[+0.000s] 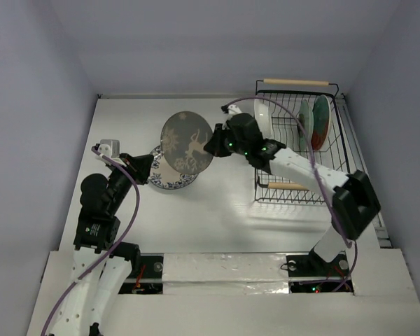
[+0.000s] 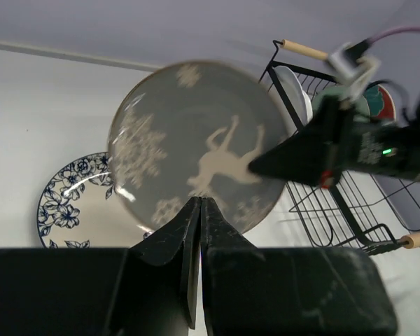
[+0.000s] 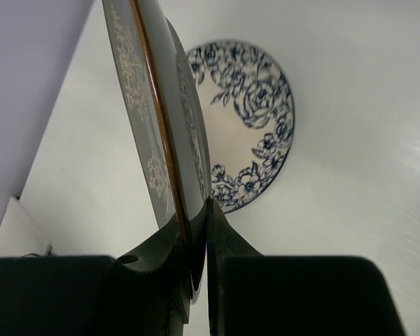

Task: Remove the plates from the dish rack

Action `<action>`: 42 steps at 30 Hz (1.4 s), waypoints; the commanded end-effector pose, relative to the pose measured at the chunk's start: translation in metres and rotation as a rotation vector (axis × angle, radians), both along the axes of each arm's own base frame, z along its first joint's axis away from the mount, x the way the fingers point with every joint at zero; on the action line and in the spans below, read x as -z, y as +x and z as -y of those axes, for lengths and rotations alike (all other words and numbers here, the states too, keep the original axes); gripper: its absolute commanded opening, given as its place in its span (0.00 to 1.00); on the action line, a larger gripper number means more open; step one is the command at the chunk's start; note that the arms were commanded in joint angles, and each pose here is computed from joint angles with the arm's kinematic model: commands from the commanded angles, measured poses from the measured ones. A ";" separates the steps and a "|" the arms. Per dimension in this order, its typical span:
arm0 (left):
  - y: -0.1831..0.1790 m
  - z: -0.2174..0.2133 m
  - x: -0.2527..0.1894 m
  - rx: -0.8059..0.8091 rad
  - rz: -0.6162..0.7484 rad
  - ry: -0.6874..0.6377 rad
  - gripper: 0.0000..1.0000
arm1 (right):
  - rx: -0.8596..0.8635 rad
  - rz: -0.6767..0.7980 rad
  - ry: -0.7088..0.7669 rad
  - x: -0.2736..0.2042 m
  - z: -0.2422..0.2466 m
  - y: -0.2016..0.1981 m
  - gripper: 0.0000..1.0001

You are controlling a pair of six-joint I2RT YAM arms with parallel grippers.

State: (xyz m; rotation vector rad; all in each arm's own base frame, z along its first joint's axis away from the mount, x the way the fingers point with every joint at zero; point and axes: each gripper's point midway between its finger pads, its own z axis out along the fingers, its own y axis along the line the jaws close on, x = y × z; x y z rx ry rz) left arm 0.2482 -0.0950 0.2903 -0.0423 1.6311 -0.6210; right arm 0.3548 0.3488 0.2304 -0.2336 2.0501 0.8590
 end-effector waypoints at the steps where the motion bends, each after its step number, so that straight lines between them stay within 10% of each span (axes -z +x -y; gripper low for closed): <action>1: -0.002 -0.006 -0.030 -0.029 0.079 -0.009 0.00 | -0.071 0.188 0.333 -0.115 -0.048 0.010 0.00; 23: -0.004 0.000 -0.029 0.005 0.084 -0.010 0.08 | -0.057 -0.164 0.365 0.037 -0.131 0.014 0.03; 42: -0.003 0.001 -0.029 0.010 0.082 -0.011 0.10 | 0.075 -0.227 0.204 0.106 -0.091 0.005 0.49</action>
